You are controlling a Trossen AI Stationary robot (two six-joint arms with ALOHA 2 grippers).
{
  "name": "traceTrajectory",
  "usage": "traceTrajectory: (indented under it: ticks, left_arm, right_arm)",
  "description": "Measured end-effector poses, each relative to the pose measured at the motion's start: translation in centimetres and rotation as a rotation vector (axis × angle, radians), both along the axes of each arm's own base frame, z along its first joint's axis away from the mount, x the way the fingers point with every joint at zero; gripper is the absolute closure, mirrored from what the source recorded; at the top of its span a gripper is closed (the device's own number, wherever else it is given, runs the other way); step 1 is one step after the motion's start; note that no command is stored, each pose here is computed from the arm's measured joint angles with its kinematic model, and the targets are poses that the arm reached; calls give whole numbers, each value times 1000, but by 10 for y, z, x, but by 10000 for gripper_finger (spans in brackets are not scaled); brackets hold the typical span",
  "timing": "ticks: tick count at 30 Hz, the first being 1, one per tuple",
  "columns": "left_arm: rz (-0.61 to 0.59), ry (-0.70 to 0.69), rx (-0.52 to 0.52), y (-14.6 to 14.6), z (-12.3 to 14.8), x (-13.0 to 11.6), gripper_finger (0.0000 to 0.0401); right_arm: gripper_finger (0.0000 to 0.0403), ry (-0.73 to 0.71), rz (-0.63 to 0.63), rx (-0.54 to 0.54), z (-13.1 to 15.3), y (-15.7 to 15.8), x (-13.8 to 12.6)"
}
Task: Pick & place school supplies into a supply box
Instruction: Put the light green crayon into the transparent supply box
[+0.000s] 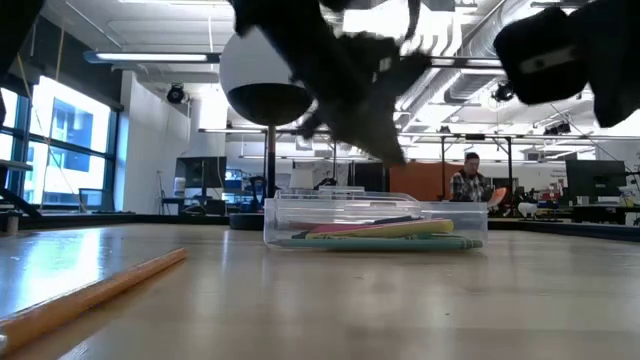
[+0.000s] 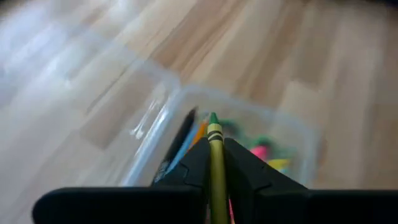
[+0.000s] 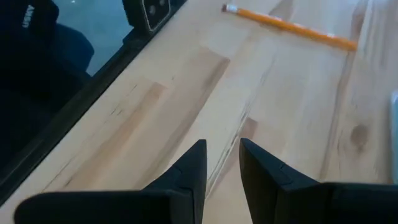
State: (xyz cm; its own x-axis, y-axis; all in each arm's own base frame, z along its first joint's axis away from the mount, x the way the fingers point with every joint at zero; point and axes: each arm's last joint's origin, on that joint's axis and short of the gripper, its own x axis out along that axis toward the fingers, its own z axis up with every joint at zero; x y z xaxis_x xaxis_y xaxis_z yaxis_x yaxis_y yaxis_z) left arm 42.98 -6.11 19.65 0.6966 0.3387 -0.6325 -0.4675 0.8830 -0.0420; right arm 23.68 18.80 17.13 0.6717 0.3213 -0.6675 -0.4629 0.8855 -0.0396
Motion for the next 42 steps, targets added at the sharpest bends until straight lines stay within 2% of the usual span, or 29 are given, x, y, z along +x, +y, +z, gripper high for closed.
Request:
traceTrajectory:
  ticks: [5, 12, 16, 19, 23, 26, 33, 38, 40, 42]
  left_arm:
    - [3, 73, -66, 23, -20, 4, 305]
    - [-43, 80, -55, 13, -25, 6, 280]
    - [-166, 66, -93, 0, -5, 1, 275]
    - [-260, 45, -78, -16, 19, -5, 275]
    - [-308, 122, -37, -37, 42, -23, 275]
    - [-276, 174, -61, -57, 50, -39, 274]
    - [-90, 218, -272, -124, 34, -75, 275]
    - [4, 175, -284, -165, 22, -105, 282]
    - [69, 178, -258, -173, 17, -119, 286]
    - [132, 142, -266, -182, 11, -123, 291]
  right_arm:
    - [329, -32, 29, -41, 1, 7, -5]
    - [329, -31, 20, -57, 0, 6, -6]
    - [329, -32, 16, -62, 0, 6, -6]
    - [329, -34, 19, -64, 0, 6, -6]
    - [329, -64, 50, -89, 1, 6, -4]
    - [329, -118, 84, -110, 5, 6, -1]
    - [329, -311, 200, -165, 17, 5, 12]
    - [329, -397, 244, -164, 24, 0, 20]
    - [329, -399, 245, -153, 24, -2, 22]
    - [329, -396, 237, -147, 25, -5, 24]
